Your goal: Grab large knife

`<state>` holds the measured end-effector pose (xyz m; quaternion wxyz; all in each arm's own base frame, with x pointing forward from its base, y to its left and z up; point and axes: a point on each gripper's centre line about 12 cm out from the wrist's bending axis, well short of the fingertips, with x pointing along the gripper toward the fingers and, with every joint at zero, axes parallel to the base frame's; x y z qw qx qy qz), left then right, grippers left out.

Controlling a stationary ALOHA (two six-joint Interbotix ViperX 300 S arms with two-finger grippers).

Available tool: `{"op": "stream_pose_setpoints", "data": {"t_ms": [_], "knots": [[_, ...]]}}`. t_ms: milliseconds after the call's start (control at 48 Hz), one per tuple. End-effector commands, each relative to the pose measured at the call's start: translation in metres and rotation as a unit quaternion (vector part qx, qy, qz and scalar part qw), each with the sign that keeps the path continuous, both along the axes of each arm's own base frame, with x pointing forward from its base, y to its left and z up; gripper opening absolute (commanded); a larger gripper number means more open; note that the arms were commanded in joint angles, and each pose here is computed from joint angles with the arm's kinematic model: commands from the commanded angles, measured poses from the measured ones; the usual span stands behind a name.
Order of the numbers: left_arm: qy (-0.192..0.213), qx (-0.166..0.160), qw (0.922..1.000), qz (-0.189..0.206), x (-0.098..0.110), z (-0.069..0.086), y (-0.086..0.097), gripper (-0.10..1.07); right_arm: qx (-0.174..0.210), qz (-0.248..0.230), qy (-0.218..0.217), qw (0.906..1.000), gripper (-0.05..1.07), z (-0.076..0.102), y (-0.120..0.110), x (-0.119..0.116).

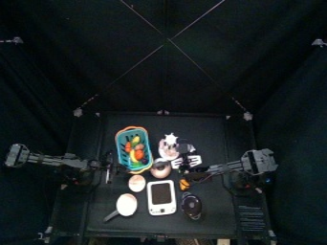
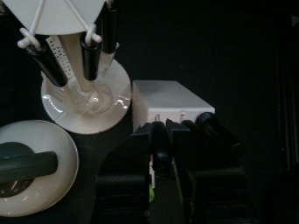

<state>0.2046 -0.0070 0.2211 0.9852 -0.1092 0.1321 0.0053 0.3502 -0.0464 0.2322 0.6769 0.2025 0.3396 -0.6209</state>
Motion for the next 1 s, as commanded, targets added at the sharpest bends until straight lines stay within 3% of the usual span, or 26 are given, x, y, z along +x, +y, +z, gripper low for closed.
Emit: {"op": "stream_pose_setpoints", "data": {"t_ms": [0, 979], "knots": [[-0.006, 0.000, 1.0000, 0.001, 0.0017, 0.0038, 0.0004, -0.03, -0.002, 0.002, -0.029, 0.9996, 0.31, 0.0195, -0.0006, -0.0028], [-0.006, 0.001, 1.0000, 0.001, 0.0020, 0.0041, 0.0003, -0.03, -0.009, 0.007, -0.032, 0.9994, 0.30, 0.0208, -0.0007, -0.0023]]}}
